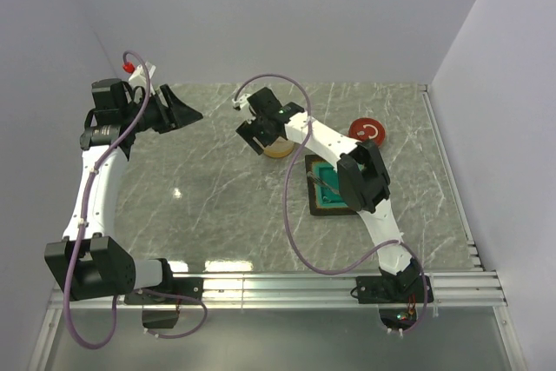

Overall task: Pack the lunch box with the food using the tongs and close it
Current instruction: Move the lunch box

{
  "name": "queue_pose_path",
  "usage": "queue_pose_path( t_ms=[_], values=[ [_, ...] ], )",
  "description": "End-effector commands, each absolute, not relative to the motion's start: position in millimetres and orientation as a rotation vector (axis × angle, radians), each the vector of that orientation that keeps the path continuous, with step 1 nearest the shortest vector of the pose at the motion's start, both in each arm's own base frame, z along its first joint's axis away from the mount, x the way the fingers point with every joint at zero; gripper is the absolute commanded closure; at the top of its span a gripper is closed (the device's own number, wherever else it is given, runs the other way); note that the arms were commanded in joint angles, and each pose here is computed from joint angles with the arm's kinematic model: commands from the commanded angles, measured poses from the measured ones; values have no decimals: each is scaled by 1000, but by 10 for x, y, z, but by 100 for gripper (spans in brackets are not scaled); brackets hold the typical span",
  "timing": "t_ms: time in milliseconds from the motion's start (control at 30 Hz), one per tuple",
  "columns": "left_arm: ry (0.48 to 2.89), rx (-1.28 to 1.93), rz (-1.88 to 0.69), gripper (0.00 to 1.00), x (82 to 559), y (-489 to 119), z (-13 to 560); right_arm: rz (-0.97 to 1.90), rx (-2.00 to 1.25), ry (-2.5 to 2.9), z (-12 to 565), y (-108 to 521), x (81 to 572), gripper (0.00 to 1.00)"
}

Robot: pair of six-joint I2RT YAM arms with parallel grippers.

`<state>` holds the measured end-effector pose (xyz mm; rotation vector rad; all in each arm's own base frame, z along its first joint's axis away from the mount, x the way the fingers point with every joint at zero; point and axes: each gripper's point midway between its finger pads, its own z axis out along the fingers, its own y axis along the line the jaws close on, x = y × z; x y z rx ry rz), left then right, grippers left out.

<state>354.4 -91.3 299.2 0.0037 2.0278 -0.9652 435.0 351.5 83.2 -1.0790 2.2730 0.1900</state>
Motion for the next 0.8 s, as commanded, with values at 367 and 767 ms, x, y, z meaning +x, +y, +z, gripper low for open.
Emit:
queue_pose_path(
  t_ms=[367, 767],
  values=[
    [1976, 24, -975, 38, 3559, -915, 3166, -40, -1052, 2323, 460, 3212, 4431, 42],
    [1982, 16, -973, 38, 3566, -910, 3153, -107, -992, 2390, 284, 2971, 4485, 44]
  ],
)
